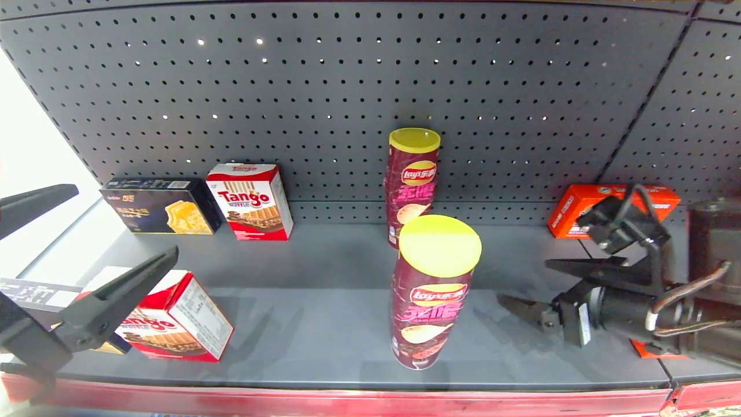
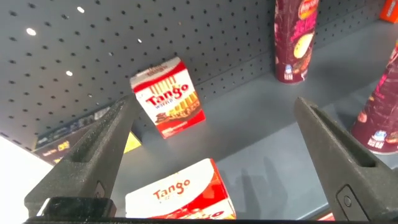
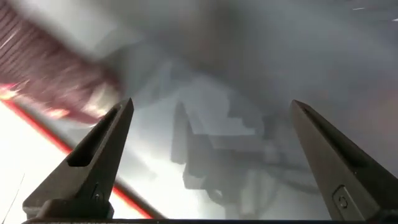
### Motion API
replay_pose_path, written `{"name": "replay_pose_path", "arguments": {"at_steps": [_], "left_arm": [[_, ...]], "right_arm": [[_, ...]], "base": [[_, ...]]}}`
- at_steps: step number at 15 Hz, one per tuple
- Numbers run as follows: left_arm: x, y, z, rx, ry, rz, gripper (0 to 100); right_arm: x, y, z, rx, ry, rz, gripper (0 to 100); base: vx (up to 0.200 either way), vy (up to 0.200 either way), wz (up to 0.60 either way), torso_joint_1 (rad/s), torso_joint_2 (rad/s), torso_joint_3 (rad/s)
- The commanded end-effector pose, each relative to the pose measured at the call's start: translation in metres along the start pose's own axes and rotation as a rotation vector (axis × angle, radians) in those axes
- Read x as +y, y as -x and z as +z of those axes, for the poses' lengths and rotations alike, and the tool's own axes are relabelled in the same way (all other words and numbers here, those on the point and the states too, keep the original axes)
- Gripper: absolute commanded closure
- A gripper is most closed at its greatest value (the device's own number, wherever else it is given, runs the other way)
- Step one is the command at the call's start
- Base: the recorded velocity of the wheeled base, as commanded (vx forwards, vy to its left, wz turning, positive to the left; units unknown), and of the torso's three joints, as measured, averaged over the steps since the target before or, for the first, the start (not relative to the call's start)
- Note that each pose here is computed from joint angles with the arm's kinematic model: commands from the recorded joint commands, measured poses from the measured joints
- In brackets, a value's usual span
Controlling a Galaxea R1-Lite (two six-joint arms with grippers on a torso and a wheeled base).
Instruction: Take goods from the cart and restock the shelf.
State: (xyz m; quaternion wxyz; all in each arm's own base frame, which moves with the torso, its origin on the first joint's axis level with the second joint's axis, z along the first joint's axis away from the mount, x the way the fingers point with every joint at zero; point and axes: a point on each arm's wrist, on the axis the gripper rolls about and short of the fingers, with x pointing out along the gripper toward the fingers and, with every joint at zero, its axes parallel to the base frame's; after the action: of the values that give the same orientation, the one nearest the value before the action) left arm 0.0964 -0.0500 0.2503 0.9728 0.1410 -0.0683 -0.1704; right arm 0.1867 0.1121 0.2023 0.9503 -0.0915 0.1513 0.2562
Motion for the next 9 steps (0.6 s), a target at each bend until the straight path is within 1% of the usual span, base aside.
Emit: {"name": "replay_pose_path", "arguments": {"at_steps": [1,2,3,5,6,7,8,9], "left_arm": [[0.003,0.012,0.003,-0.037,0.003,0.017,0],[0.004,0.018,0.002,-0.048,0.005,0.02,0],[0.004,0.023,-0.001,-0.052,0.004,0.022,0],[0.003,0.036,-0.01,-0.059,0.002,0.024,0],[0.003,0.041,-0.012,-0.065,0.003,0.036,0],[0.004,0.051,-0.017,-0.071,0.008,0.075,0],[0.004,0.059,-0.022,-0.072,0.011,0.104,0],[0.003,0.065,-0.028,-0.072,0.012,0.113,0]], "right_arm": [[-0.033,0.072,0.006,-0.188,-0.051,-0.206,0],[-0.038,0.099,-0.006,-0.23,-0.061,-0.295,0],[-0.037,0.12,-0.017,-0.267,-0.061,-0.359,0],[-0.025,0.157,-0.05,-0.333,-0.066,-0.47,0],[-0.021,0.163,-0.062,-0.346,-0.066,-0.488,0],[-0.012,0.173,-0.084,-0.367,-0.062,-0.504,0],[-0.006,0.179,-0.101,-0.375,-0.066,-0.537,0],[-0.001,0.182,-0.116,-0.367,-0.072,-0.567,0]], "base": [[0.0,0.0,0.0,0.0,0.0,0.0],[0.0,0.0,0.0,0.0,0.0,0.0],[0.0,0.0,0.0,0.0,0.0,0.0],[0.0,0.0,0.0,0.0,0.0,0.0],[0.0,0.0,0.0,0.0,0.0,0.0],[0.0,0.0,0.0,0.0,0.0,0.0],[0.0,0.0,0.0,0.0,0.0,0.0],[0.0,0.0,0.0,0.0,0.0,0.0]]}}
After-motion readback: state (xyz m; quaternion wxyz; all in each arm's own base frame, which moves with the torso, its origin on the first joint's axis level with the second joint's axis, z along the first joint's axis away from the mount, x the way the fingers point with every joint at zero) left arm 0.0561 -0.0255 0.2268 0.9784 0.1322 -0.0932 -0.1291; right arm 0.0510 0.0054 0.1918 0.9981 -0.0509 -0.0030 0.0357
